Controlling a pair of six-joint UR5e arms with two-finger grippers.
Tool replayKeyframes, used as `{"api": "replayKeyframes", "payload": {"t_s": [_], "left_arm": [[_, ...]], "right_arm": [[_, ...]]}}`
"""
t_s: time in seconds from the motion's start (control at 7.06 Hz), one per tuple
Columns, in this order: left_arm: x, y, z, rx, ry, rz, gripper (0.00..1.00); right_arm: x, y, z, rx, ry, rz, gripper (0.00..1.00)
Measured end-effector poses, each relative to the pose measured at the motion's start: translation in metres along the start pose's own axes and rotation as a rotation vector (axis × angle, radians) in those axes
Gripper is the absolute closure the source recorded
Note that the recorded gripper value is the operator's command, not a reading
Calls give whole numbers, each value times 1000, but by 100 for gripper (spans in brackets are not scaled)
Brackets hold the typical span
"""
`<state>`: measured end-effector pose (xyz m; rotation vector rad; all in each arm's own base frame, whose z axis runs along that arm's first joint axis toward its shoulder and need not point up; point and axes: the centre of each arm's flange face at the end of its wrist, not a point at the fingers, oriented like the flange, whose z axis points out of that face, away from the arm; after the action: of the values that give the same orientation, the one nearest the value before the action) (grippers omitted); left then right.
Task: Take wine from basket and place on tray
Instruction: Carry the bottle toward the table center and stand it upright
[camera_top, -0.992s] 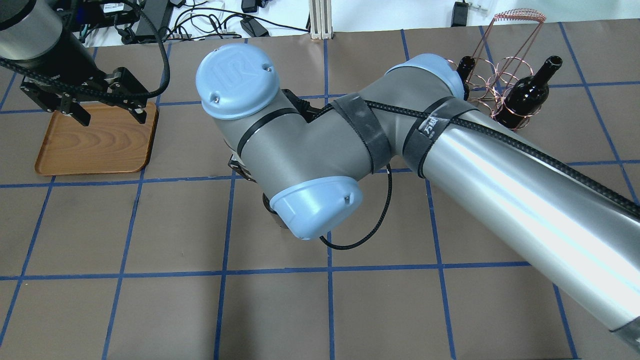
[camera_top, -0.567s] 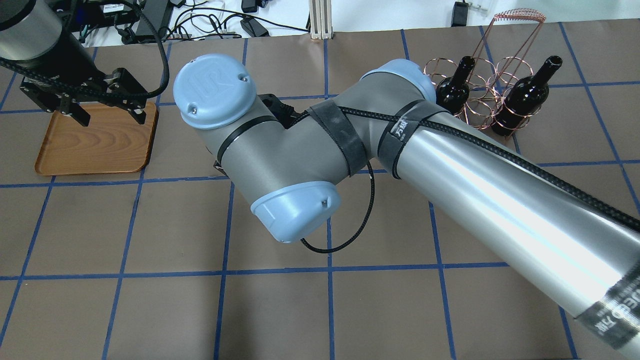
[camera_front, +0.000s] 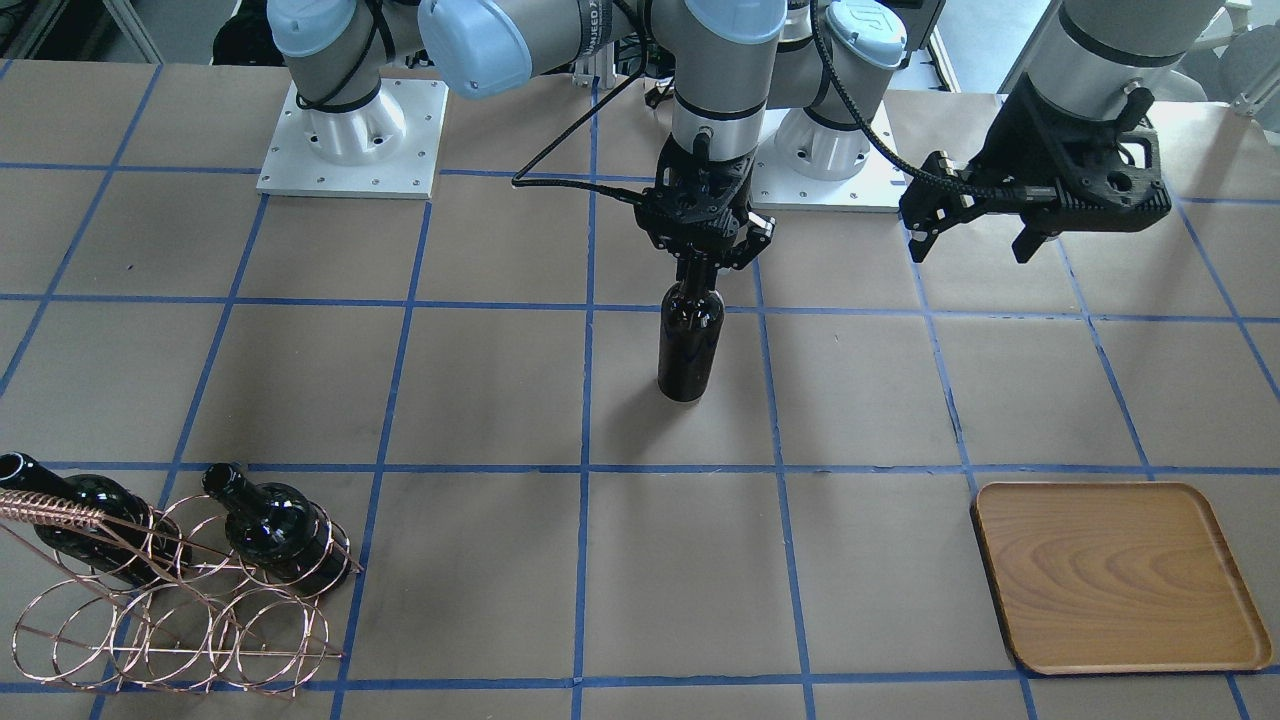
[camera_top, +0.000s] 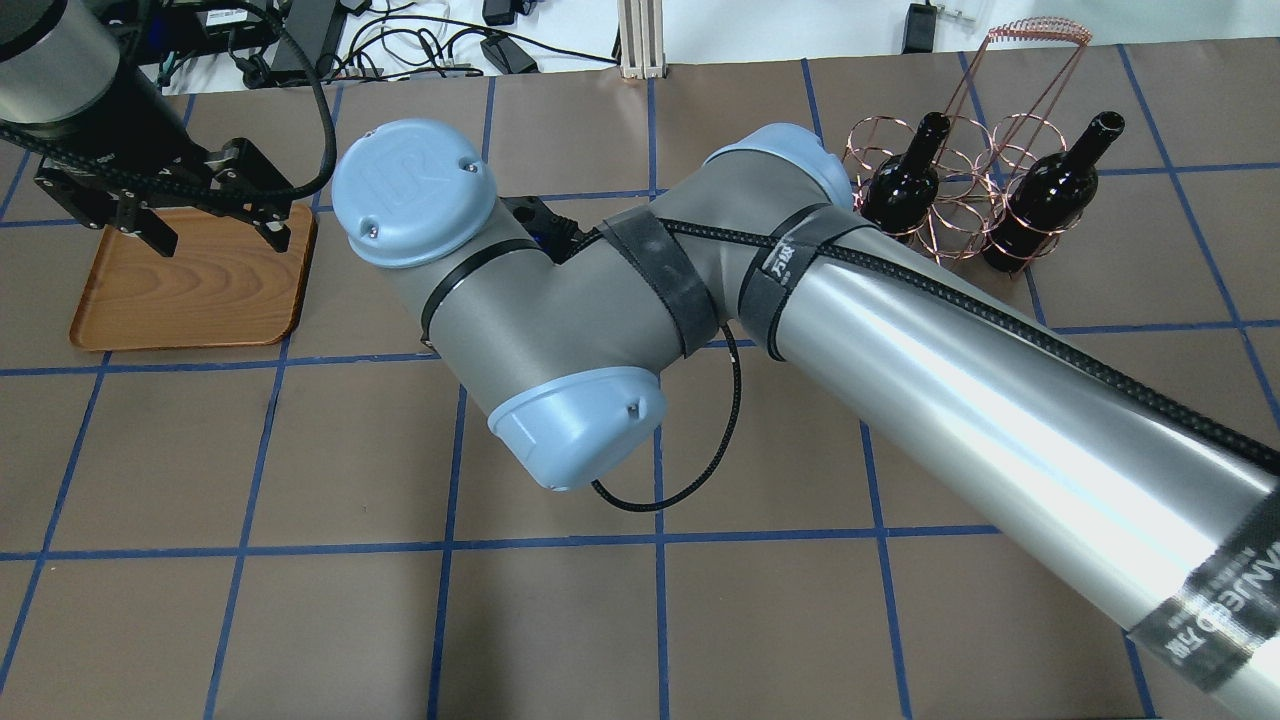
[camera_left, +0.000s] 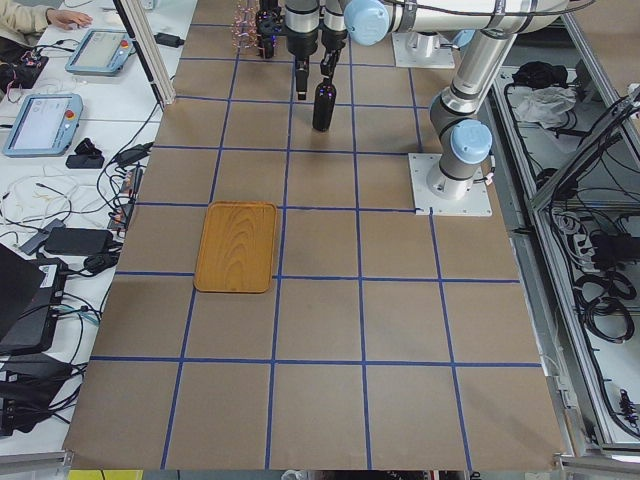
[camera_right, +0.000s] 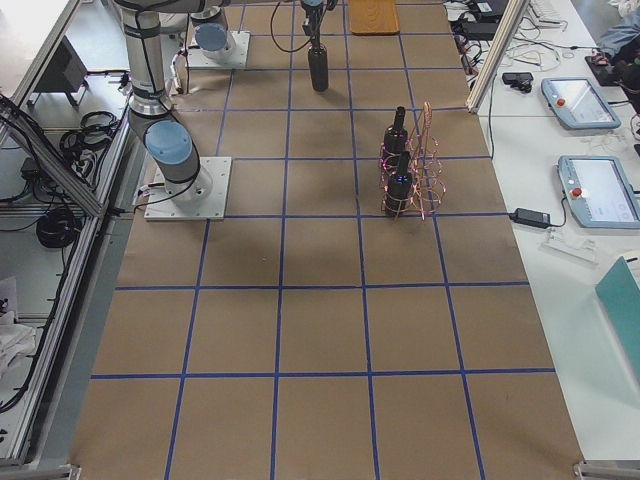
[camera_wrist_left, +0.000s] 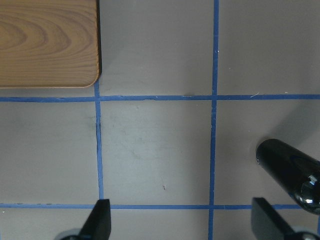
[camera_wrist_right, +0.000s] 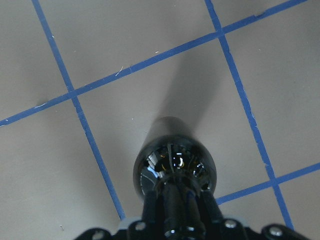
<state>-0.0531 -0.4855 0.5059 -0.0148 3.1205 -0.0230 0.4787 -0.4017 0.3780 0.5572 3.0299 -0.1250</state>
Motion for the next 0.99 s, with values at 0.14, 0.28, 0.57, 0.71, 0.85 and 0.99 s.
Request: {"api": "replayKeyframes", "payload": {"t_s": [0.14,0.28,0.57,0.71,0.85,0.99], "left_arm": [[2,2,1,-9,2,1,0],[3,1,3,-16,2,3,0],[2,0,6,-24,4,4,0],[0,-1,7,-31,5,6,0],[0,-1,8,-34,6,9,0],[-1,-2,9,-33,6,9,0]], "right_arm": [[0,0,1,0,2,-1,19],[0,0,1,0,3,-3,2],[1,-2,-4,17,4,-13,0],[4,-4,-16,33,-8,-21,0],[14,-12,-35,49,-24,-37,0],[33,-28,-57,57,-20,-63,0]]}}
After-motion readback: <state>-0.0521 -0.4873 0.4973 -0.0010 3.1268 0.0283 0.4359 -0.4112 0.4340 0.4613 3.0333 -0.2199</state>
